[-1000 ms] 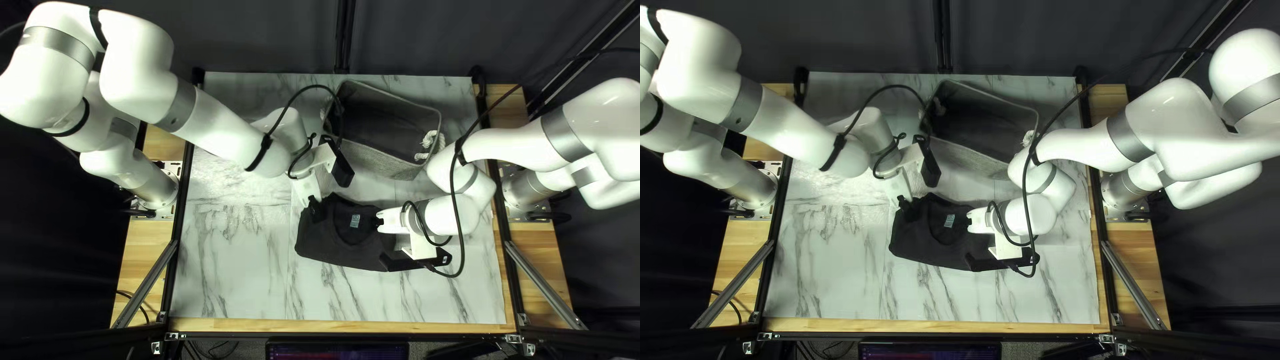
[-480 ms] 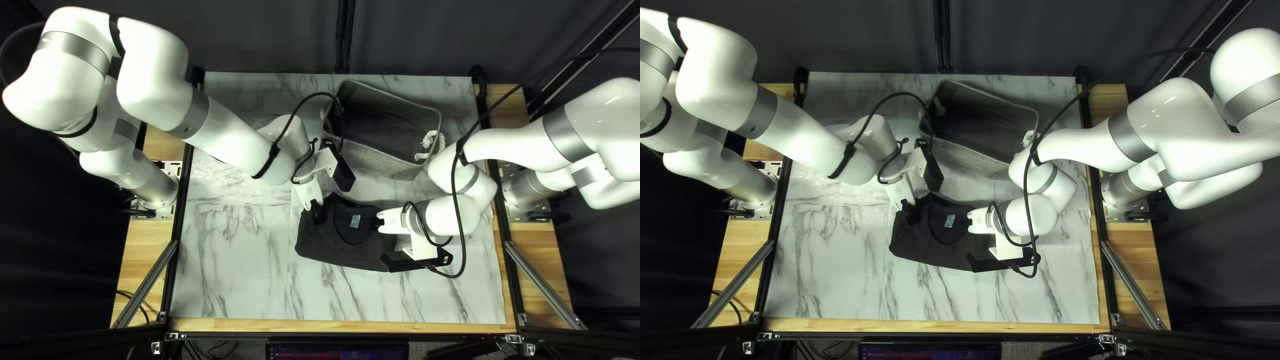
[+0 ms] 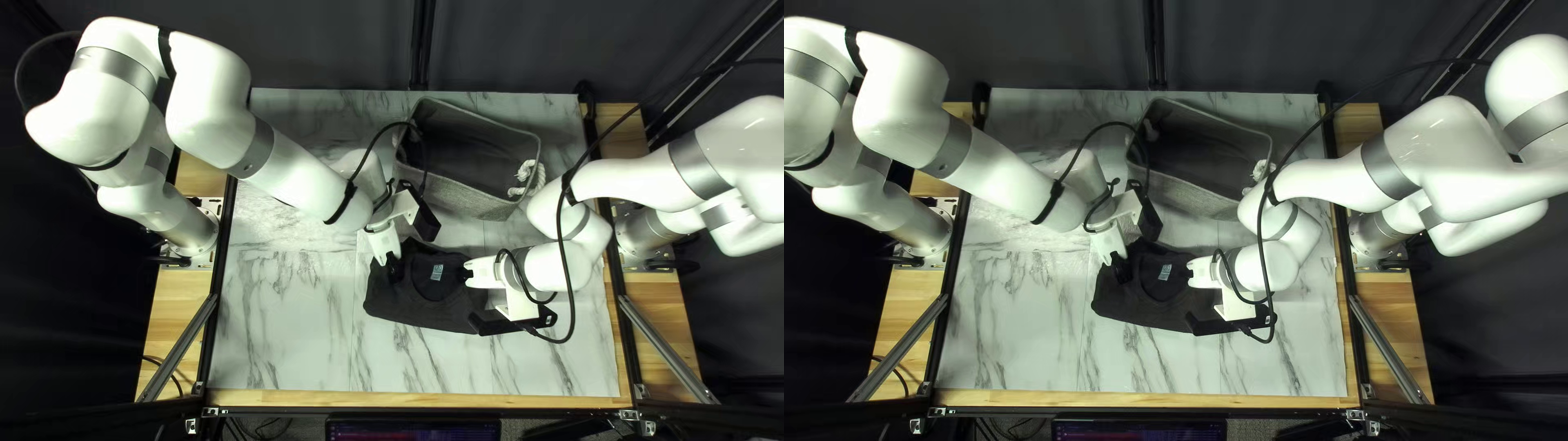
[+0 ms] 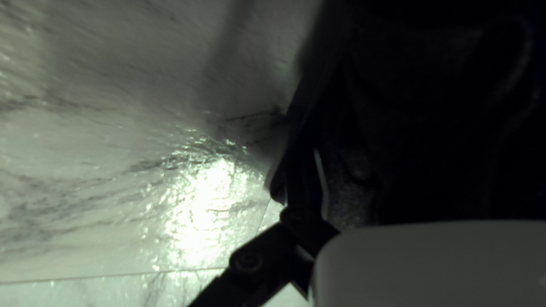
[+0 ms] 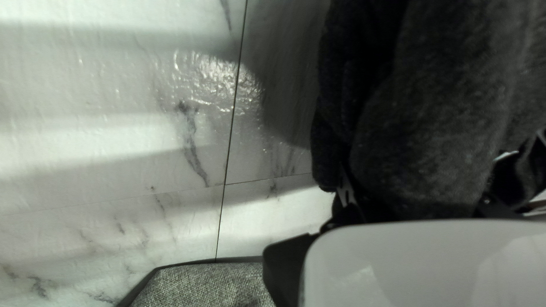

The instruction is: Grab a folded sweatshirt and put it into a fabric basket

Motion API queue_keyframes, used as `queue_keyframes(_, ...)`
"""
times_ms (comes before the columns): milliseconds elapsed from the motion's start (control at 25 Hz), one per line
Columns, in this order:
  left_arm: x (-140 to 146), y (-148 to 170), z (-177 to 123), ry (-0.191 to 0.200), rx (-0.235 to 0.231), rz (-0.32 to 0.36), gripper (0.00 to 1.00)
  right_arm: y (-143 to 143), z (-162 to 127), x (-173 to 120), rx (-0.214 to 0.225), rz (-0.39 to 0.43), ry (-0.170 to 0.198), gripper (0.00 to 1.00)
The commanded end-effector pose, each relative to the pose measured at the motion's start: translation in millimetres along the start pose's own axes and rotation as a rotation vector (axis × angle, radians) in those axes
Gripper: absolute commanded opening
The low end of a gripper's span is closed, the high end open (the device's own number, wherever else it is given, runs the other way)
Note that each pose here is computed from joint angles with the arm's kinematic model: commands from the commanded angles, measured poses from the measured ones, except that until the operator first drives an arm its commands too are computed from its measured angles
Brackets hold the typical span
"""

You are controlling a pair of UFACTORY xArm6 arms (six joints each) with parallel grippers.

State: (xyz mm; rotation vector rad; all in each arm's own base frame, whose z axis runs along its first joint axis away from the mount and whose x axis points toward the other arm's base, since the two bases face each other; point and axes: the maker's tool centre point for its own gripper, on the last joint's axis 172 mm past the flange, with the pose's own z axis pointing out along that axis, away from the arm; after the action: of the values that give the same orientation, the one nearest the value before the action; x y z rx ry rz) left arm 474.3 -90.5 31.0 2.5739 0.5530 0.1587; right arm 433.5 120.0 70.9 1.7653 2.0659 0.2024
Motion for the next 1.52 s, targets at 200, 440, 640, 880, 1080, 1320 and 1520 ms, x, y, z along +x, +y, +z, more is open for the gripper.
queue_keyframes(200, -2.7, -1.7, 2.2, -0.013, -0.004, 0.009, 0.03, 1.2, 0.6, -1.8, 0.0, 0.001, 0.0, 0.0)
queue_keyframes(440, -3.2, 0.3, -0.6, -0.031, -0.015, 0.017, 0.0, 1.2, -0.1, -4.1, -0.001, 0.001, 0.0, 0.0)
queue_keyframes(640, -5.2, 10.0, -10.5, -0.045, -0.019, 0.037, 0.0, 1.6, -1.6, -4.5, -0.003, 0.001, 0.001, 0.0)
queue_keyframes(880, -7.5, 39.9, -44.5, -0.072, -0.013, 0.083, 0.0, 9.2, -20.3, -8.3, -0.003, 0.004, -0.019, 0.0)
queue_keyframes(1080, -5.6, 40.4, -79.0, -0.079, 0.0, 0.107, 0.0, 16.3, -45.9, -24.2, -0.01, 0.01, -0.046, 0.0)
queue_keyframes(1320, 10.8, 26.2, -135.4, -0.077, 0.018, 0.125, 0.0, 13.3, -82.1, -48.9, -0.019, 0.022, -0.07, 0.0)
queue_keyframes(1520, 48.2, 7.2, -187.5, -0.086, 0.042, 0.131, 0.0, 1.5, -104.2, -98.6, -0.023, 0.032, -0.094, 0.0)
